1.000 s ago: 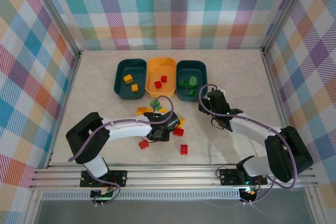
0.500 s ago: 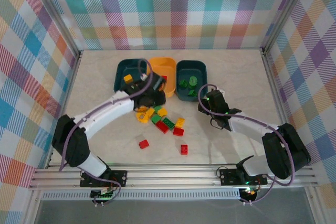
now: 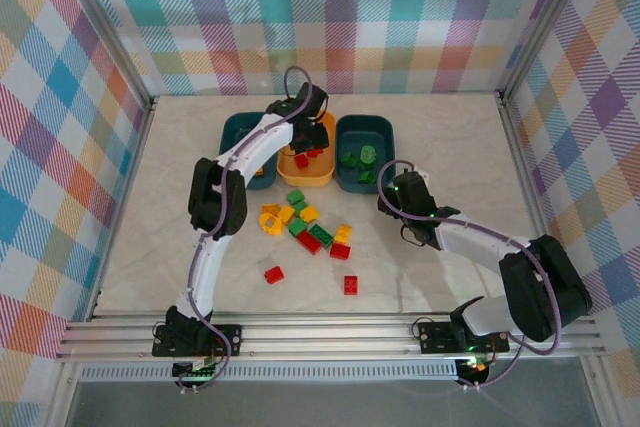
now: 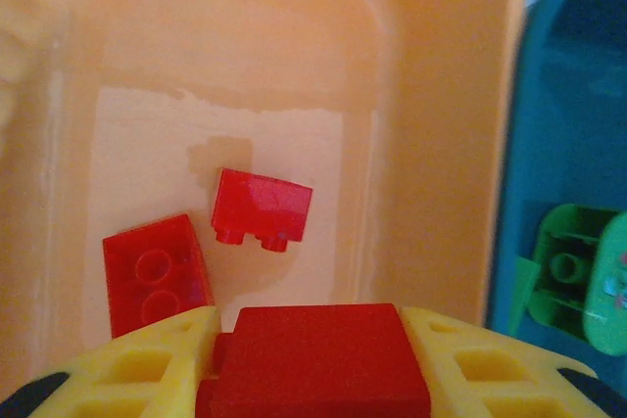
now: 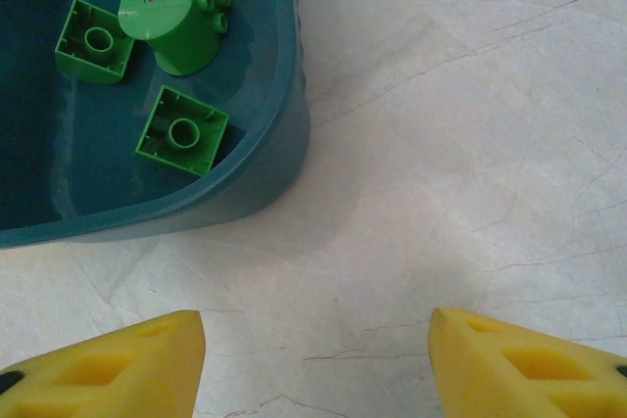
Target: Sort the legos into containers by color
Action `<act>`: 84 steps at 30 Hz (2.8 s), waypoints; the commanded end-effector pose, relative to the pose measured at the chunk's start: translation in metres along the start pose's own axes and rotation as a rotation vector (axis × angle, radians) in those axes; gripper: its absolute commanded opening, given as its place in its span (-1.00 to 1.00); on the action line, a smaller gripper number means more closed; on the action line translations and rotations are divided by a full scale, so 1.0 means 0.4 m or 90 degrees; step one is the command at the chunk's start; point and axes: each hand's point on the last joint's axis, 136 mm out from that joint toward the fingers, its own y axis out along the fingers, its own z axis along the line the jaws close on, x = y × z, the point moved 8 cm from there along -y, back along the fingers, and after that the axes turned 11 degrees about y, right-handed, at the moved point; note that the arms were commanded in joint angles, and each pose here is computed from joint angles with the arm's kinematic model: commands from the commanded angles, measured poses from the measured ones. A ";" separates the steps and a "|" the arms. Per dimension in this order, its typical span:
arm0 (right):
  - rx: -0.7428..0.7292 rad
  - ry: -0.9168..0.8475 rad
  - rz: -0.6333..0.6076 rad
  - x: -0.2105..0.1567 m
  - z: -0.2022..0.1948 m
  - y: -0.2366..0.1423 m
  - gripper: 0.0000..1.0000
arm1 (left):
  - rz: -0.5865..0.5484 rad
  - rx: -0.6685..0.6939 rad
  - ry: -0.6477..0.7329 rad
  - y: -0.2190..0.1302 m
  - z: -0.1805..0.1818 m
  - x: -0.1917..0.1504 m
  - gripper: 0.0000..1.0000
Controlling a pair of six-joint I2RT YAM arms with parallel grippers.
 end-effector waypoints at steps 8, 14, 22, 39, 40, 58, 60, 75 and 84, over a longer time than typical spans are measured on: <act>0.035 0.015 -0.007 0.017 0.025 -0.006 0.32 | -0.023 -0.133 0.033 -0.149 -0.047 0.007 0.74; 0.056 0.012 0.017 0.009 0.037 -0.002 0.31 | -0.117 -0.170 0.034 -0.339 -0.014 -0.090 0.91; 0.122 -0.163 -0.008 -0.051 0.153 -0.034 0.23 | -0.110 -0.016 -0.126 -0.326 0.216 -0.419 0.95; 0.163 -0.430 -0.023 -0.234 0.346 -0.045 0.42 | -0.032 -0.004 -0.372 -0.301 0.401 -0.695 1.00; 0.152 -0.432 -0.030 -0.231 0.342 -0.044 0.42 | -0.027 -0.006 -0.361 -0.300 0.399 -0.694 1.00; 0.110 -0.376 -0.057 -0.169 0.283 -0.054 0.47 | 0.025 -0.039 -0.354 -0.212 0.242 -0.536 0.91; 0.111 -0.376 -0.059 -0.168 0.284 -0.054 0.47 | -0.002 -0.050 -0.408 -0.213 0.238 -0.525 0.89; 0.107 -0.379 -0.055 -0.170 0.287 -0.049 0.47 | 0.055 0.001 -0.519 -0.129 0.238 -0.538 0.54; 0.105 -0.382 -0.053 -0.171 0.288 -0.046 0.46 | 0.038 0.029 -0.509 -0.126 0.254 -0.550 0.12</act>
